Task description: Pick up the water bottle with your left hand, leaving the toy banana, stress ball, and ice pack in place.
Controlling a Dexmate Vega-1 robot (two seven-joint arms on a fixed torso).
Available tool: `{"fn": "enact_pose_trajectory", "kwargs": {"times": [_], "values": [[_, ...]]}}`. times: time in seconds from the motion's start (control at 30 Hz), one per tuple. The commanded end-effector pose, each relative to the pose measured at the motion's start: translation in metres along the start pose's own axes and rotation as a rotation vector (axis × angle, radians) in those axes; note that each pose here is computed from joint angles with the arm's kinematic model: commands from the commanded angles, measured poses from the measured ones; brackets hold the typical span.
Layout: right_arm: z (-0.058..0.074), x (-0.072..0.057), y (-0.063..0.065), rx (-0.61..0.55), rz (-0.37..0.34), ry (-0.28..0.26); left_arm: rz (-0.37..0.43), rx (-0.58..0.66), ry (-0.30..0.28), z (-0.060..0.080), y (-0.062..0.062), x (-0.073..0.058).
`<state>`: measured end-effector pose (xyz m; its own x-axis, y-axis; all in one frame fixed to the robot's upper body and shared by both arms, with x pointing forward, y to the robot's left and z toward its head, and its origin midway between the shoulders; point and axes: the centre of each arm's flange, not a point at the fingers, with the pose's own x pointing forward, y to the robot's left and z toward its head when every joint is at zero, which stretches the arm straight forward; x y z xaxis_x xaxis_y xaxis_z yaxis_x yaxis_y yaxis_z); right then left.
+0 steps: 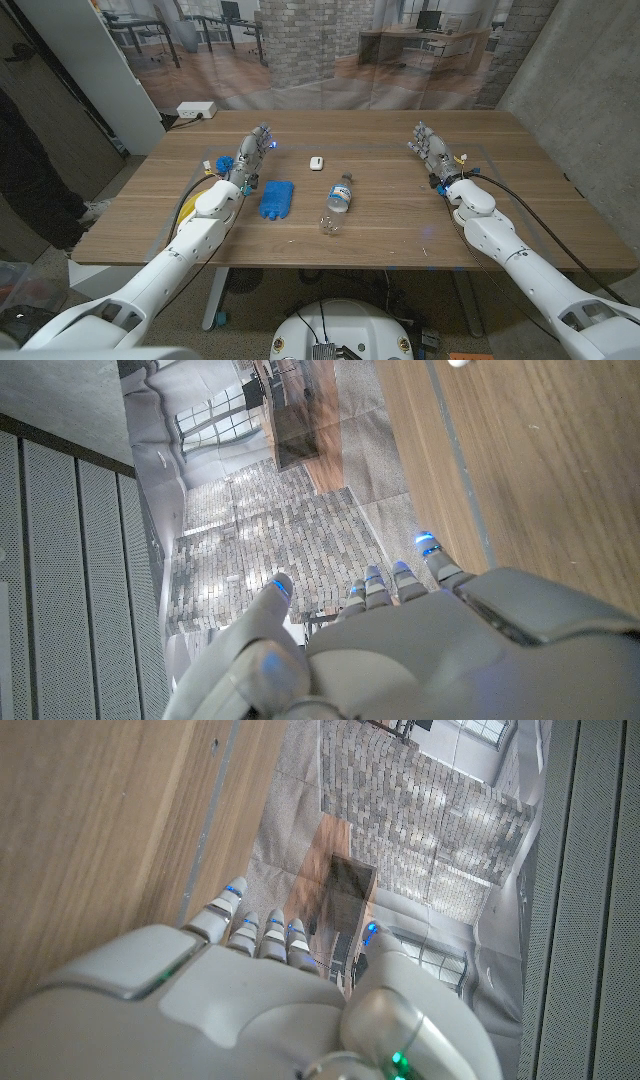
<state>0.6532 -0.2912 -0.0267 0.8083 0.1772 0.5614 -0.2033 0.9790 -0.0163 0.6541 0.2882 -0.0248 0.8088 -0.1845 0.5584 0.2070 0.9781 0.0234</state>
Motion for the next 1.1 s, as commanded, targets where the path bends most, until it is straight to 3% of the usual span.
{"fn": "enact_pose_trajectory", "kwargs": {"times": [0.03,0.3,1.1], "values": [[-0.003,0.001,-0.001,0.001,0.001,0.008,-0.002,0.003,-0.002,0.002,0.0,0.001],[-0.003,0.004,-0.001,0.0,0.003,0.007,-0.017,0.016,-0.006,0.004,-0.001,0.005],[-0.011,-0.001,-0.006,0.024,-0.014,0.004,-0.126,0.25,-0.057,0.041,-0.013,0.019]]}}
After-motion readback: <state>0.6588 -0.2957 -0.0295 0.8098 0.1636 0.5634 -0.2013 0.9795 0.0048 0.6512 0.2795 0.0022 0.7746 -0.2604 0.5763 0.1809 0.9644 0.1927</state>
